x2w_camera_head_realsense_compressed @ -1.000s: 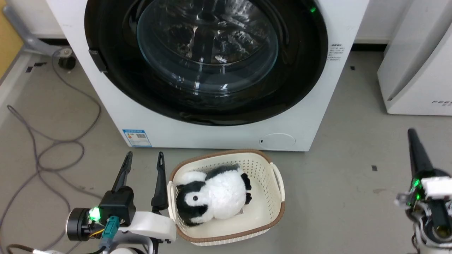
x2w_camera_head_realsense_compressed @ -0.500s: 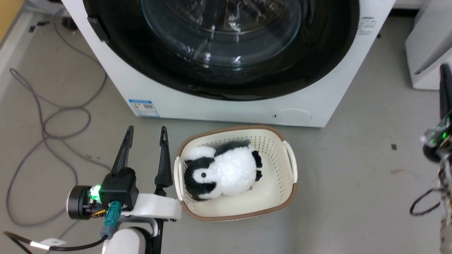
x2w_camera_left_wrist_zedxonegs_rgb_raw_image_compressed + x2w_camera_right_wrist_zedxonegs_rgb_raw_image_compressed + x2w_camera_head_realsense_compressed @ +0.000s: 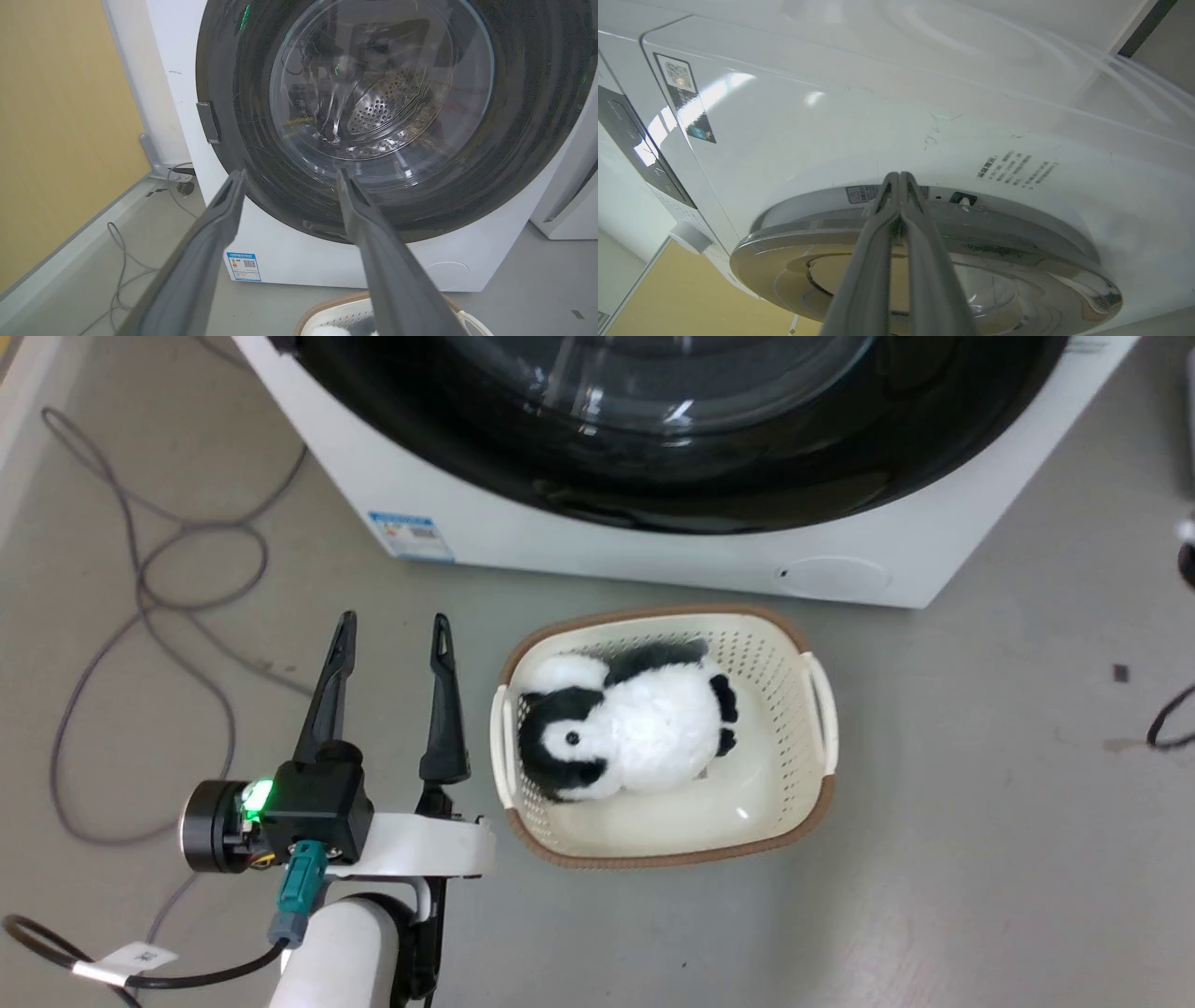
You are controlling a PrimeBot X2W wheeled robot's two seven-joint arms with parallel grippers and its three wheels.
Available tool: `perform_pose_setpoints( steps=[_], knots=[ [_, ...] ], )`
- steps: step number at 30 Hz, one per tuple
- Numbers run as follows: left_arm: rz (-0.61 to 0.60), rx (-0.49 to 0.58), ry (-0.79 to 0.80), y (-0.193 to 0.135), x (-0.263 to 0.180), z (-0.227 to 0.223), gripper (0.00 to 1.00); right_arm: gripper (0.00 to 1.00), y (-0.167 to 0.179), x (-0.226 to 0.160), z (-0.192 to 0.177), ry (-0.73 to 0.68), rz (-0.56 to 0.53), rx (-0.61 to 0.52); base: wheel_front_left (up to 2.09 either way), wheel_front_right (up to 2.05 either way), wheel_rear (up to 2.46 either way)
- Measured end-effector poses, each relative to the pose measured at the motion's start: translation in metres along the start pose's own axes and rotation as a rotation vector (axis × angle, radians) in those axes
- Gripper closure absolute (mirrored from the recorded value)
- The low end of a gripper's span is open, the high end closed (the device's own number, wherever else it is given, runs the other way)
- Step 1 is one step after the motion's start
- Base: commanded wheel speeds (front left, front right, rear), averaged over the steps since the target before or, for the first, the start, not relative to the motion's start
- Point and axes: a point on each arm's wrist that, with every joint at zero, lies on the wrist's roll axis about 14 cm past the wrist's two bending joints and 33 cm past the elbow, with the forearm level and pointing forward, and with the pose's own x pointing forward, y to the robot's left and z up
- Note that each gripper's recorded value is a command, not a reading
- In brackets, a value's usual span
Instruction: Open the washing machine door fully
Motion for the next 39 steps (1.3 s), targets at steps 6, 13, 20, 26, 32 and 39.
perform_pose_setpoints(
  steps=[6, 13, 20, 26, 32, 39],
  knots=[
    [0.02, 0.012, 0.009, 0.005, 0.003, -0.007, 0.0, 1.0, 0.001, 0.028, -0.018, 0.071, 0.006, 0.021, 0.0, 0.0, 0.0],
    [0.037, 0.026, 0.003, 0.008, 0.007, -0.01, 0.0, 1.0, -0.001, 0.047, -0.048, 0.186, 0.006, 0.041, 0.0, 0.0, 0.0],
    [0.036, 0.02, -0.006, 0.006, 0.01, -0.009, 0.0, 1.0, -0.006, 0.046, -0.06, 0.273, -0.007, 0.01, 0.0, 0.0, 0.0],
    [0.034, 0.016, -0.018, 0.006, 0.01, -0.005, 0.0, 1.0, -0.002, 0.035, -0.066, 0.348, -0.003, -0.035, 0.0, 0.0, 0.0],
    [0.032, 0.009, -0.037, 0.005, 0.01, 0.003, 0.0, 1.0, 0.002, 0.019, -0.075, 0.402, -0.001, -0.06, 0.0, 0.0, 0.0],
    [0.02, 0.0, -0.058, 0.002, 0.006, 0.013, 0.0, 1.0, 0.007, -0.007, -0.089, 0.474, 0.002, -0.091, 0.0, 0.0, 0.0]
  ],
)
